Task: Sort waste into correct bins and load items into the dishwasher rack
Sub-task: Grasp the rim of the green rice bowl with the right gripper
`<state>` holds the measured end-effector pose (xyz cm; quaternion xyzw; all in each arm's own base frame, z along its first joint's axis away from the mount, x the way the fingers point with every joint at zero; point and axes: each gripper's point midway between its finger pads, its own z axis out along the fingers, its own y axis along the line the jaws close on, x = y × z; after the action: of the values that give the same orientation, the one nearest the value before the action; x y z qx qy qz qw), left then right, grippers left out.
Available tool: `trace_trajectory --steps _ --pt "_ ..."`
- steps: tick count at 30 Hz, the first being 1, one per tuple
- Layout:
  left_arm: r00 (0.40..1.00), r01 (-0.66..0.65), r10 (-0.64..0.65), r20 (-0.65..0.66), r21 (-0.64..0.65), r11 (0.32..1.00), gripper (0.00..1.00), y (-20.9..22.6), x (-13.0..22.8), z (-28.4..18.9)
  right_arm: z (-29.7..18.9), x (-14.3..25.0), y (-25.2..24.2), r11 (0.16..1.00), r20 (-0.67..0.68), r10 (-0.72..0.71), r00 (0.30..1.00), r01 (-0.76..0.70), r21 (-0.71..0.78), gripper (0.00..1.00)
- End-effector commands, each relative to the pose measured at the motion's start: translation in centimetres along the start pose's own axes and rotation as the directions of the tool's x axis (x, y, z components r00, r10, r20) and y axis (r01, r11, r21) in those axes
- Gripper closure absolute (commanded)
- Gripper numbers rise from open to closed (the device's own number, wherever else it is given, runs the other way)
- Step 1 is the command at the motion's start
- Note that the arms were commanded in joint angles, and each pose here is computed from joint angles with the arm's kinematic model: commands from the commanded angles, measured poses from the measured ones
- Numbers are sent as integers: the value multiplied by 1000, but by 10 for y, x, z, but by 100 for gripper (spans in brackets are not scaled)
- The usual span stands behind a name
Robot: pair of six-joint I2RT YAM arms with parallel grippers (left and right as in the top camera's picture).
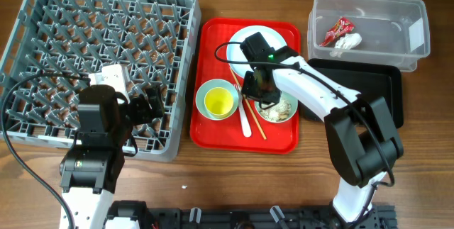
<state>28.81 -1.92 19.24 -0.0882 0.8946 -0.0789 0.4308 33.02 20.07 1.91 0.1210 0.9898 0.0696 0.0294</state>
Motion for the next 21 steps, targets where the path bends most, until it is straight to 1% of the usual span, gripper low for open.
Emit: trace_trajectory --steps 1,3,8,12,15,18,21 --pt "1000 -2 2 18 0 1000 0 0 -8 -3 6 1 -3 1000 -4 0 1000 0 19 85" --pt "1000 -2 2 18 0 1000 0 0 -8 -3 6 1 -3 1000 -3 -3 1000 3 19 86" --pt "1000 -2 2 18 0 1000 0 0 -8 -3 5 1 -6 999 -2 -3 1000 3 37 96" --pt "1000 -2 2 18 0 1000 0 0 -8 -3 0 1 -6 999 -7 -36 999 37 40 96" --pt "1000 -2 2 18 0 1000 0 0 -8 -3 -12 -1 -3 997 5 -78 997 78 29 96" --pt "1000 -2 2 18 0 1000 0 0 -8 -3 -31 -7 3 993 42 -116 992 116 0 96" --pt "1000 -2 2 18 0 1000 0 0 -8 -3 -61 -14 11 985 112 -159 981 165 -45 96"
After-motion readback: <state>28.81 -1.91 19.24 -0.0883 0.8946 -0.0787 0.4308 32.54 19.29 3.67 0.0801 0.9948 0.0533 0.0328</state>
